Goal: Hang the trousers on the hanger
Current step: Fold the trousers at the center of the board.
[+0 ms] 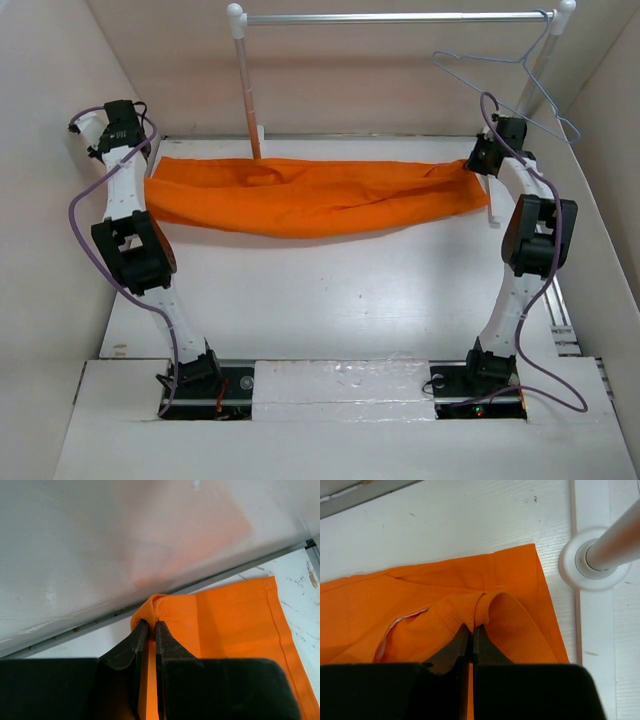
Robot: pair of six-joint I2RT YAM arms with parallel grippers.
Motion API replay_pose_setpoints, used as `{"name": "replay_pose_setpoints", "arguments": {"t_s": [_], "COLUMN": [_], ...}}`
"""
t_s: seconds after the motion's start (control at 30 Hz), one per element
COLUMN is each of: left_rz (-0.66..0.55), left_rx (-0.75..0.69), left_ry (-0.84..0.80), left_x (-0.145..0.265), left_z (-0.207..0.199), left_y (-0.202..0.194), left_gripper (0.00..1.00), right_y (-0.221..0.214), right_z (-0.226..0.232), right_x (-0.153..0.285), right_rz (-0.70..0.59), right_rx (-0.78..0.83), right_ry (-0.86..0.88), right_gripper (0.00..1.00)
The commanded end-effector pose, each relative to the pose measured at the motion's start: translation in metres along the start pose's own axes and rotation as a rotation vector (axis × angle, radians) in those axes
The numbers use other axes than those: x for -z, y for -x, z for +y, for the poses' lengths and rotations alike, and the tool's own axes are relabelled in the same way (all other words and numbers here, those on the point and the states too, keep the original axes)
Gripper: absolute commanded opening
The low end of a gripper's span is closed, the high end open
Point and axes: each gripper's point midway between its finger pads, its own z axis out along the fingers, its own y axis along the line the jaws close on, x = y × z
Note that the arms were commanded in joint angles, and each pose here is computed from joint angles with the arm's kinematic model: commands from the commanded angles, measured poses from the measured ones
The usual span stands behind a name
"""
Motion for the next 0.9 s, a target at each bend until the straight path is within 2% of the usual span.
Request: {"name": "replay_pose_setpoints", "arguments": {"t_s": [0.0,0.03,0.07,0.17,0.2,0.27,0.33,0.37,0.4,0.43,0.47,0.53,0.57,0.67,0.73,0.77,0.8,0.83,0.87], "left_rz": [-0.082,-0.079,-0.078,-0.061,-0.066,-0.074,-0.072,-0.053,-0.053,-0.045,-0.037,-0.026,-0.035,-0.030,-0.013,-0.010,-0.023,0.005,-0.002], "left_rx": [0.103,0.101,0.101,0.109,0.115,0.142,0.165,0.165,0.165,0.166,0.161,0.149,0.153,0.142,0.127,0.127,0.138,0.120,0.123], "left_ry": [-0.029,-0.031,-0.028,-0.064,-0.080,-0.117,-0.150,-0.162,-0.162,-0.169,-0.171,-0.197,-0.222,-0.270,-0.322,-0.322,-0.337,-0.346,-0.370], "left_x": [0.017,0.016,0.014,0.009,0.006,0.010,0.009,0.002,0.002,0.000,-0.003,-0.004,0.000,0.008,0.014,0.015,0.025,0.025,0.032], "left_z": [0.007,0.006,0.005,-0.006,-0.011,-0.022,-0.033,-0.040,-0.040,-0.042,-0.044,-0.053,-0.061,-0.071,-0.077,-0.076,-0.072,-0.070,-0.072], "left_y": [0.047,0.046,0.044,0.041,0.042,0.053,0.058,0.051,0.051,0.049,0.045,0.036,0.037,0.035,0.034,0.032,0.040,0.027,0.025], "left_gripper": [0.00,0.00,0.00,0.00,0.00,0.00,0.00,0.00,0.00,0.00,0.00,0.00,0.00,0.03,0.20,0.34,0.42,0.48,0.58], "right_y": [0.059,0.061,0.063,0.061,0.061,0.049,0.048,0.016,0.015,0.026,-0.009,-0.014,-0.026,-0.072,-0.089,-0.096,-0.105,-0.099,-0.099], "right_z": [0.007,0.008,0.009,0.012,0.014,0.019,0.022,0.015,0.015,0.021,0.014,0.016,0.015,0.015,0.023,0.031,0.032,0.037,0.041], "right_x": [0.030,0.031,0.031,0.023,0.025,0.029,0.051,0.059,0.059,0.081,0.080,0.097,0.097,0.085,0.074,0.070,0.060,0.055,0.051], "right_rz": [-0.205,-0.216,-0.221,-0.199,-0.200,-0.168,-0.174,-0.125,-0.124,-0.182,-0.124,-0.166,-0.149,-0.055,-0.017,0.001,0.031,0.023,0.027], "right_rx": [-0.008,-0.010,-0.008,0.036,0.048,0.095,0.116,0.128,0.128,0.136,0.115,0.106,0.089,0.061,0.054,0.055,0.054,0.060,0.058], "right_ry": [0.005,0.006,0.013,0.042,0.050,0.060,0.064,0.054,0.053,0.063,0.056,0.065,0.065,0.091,0.133,0.149,0.148,0.153,0.160], "right_gripper": [0.01,0.07,0.25,0.52,0.53,0.73,0.77,0.78,0.78,0.78,0.77,0.74,0.66,0.65,0.67,0.68,0.68,0.69,0.69]}}
